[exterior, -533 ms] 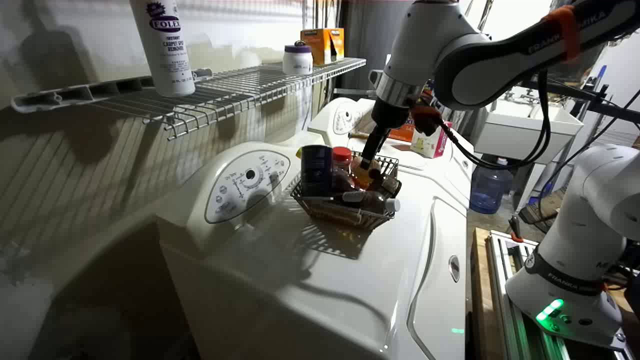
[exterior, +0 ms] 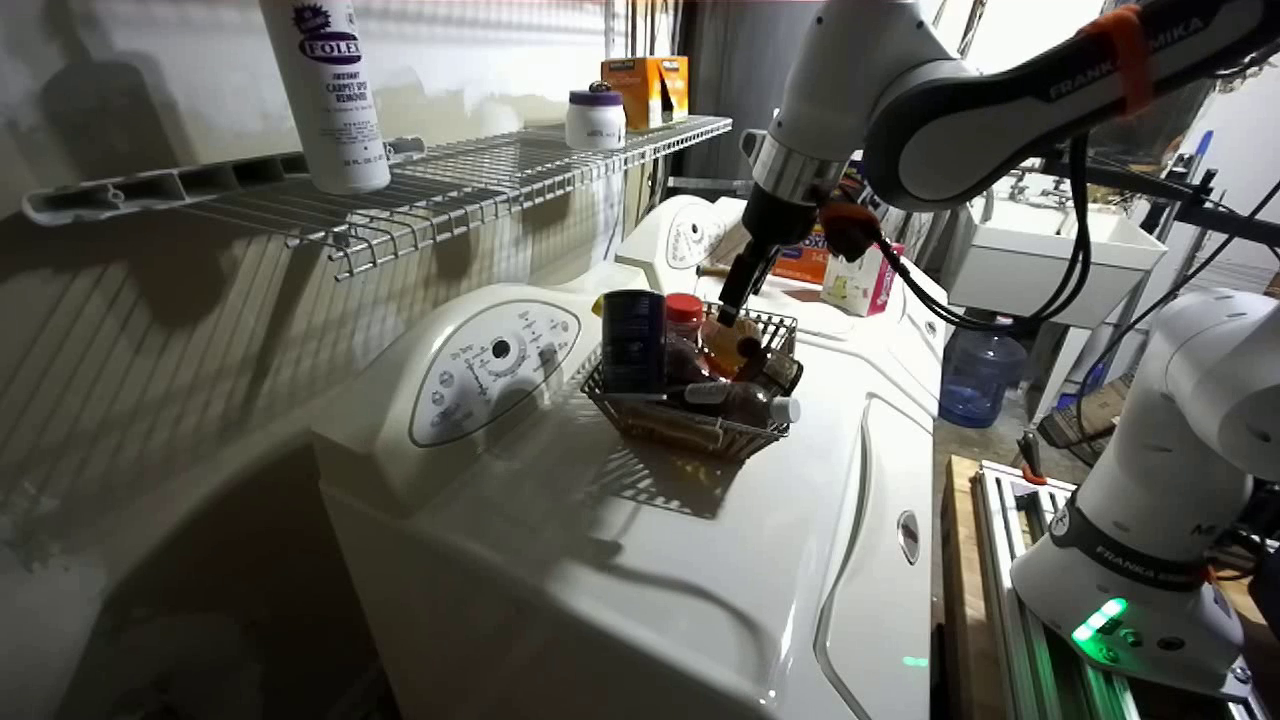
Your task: Pick up the red and white bottle from the tray and put it on the shelf
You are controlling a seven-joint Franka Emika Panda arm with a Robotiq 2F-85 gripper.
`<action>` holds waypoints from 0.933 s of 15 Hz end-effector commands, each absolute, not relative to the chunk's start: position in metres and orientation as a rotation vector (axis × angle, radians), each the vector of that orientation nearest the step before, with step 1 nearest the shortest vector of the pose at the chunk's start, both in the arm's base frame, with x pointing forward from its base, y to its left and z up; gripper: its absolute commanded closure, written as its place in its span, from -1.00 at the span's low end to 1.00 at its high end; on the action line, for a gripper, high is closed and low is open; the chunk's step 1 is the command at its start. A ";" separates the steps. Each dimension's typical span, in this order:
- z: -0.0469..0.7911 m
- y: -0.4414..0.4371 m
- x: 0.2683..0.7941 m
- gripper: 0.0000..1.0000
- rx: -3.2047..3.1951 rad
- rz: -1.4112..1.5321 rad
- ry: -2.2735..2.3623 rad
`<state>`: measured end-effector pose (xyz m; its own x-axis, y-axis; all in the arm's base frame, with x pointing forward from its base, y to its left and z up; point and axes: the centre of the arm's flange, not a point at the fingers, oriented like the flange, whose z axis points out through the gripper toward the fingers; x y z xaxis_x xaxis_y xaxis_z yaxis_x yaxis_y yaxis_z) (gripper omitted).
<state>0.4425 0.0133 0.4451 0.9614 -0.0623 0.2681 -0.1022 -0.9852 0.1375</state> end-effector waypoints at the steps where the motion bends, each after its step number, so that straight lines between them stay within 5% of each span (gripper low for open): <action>1: 0.456 -0.009 0.469 -1.00 2.930 0.428 -0.183; 14: 0.437 -0.063 0.552 -1.00 3.065 0.119 -0.187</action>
<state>0.5233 -0.0580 0.4374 0.9824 -0.1280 0.1360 -0.1404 -0.9863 0.0863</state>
